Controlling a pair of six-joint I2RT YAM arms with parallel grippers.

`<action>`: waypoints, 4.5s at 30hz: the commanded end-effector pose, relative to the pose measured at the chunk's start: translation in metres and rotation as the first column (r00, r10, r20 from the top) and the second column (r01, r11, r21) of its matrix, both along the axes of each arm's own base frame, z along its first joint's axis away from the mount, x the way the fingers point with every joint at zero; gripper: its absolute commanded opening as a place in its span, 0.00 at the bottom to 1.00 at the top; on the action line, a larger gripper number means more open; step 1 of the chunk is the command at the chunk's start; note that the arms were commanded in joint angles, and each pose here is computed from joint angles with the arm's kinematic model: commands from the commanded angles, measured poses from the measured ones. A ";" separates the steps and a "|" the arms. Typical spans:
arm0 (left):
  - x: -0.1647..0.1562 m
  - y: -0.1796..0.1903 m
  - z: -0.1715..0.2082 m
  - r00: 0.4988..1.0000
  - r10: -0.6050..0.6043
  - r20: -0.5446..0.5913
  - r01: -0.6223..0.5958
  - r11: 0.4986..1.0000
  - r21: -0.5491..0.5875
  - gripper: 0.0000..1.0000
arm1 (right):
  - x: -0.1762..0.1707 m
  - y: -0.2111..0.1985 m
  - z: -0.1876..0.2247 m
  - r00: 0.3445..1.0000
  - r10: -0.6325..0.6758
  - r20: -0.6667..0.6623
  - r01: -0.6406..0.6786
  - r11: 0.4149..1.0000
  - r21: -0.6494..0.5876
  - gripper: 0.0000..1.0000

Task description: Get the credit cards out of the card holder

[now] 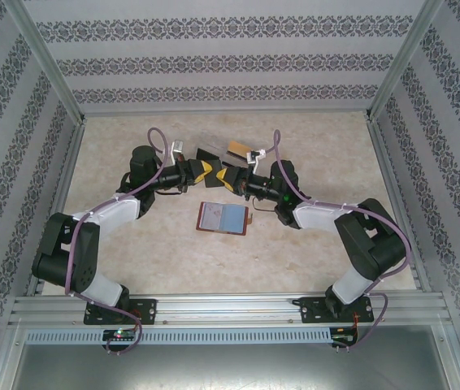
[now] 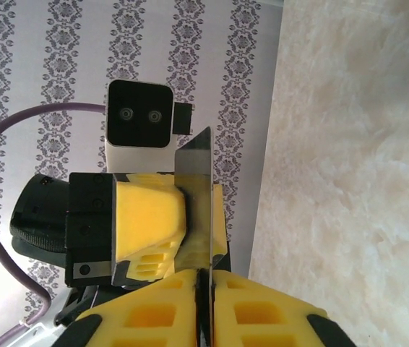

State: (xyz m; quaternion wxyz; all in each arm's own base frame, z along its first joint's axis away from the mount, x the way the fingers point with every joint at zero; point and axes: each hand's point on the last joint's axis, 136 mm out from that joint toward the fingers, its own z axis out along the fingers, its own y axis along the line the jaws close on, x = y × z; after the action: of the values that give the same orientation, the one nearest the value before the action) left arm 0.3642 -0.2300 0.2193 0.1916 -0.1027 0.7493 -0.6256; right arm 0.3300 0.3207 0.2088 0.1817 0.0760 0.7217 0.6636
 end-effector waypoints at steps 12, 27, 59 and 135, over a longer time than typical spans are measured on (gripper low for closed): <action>-0.001 0.030 -0.023 0.992 0.097 -0.080 -0.085 0.986 0.147 0.71 | 0.010 0.006 -0.012 0.998 -0.010 0.063 0.017 0.993 -0.119 0.00; -0.031 0.117 -0.086 0.914 0.313 -0.257 -0.155 0.857 0.491 0.99 | 0.055 0.005 -0.048 0.974 0.065 0.216 0.075 0.811 -0.581 0.00; -0.037 0.139 -0.089 0.902 0.324 -0.286 -0.164 0.868 0.469 0.99 | 0.158 0.040 -0.070 0.560 0.768 0.311 0.214 0.228 -0.950 0.00; -0.039 0.143 -0.098 0.897 0.336 -0.288 -0.163 0.856 0.491 0.99 | -0.020 -0.017 -0.101 0.999 0.005 0.044 0.040 0.330 -0.943 0.73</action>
State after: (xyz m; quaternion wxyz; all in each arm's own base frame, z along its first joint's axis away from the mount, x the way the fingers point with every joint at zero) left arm 0.3319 -0.0926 0.1230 0.1479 -0.2653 0.8724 -0.3830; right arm 0.3152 0.3061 0.1017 0.2032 -0.1050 0.9659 0.1210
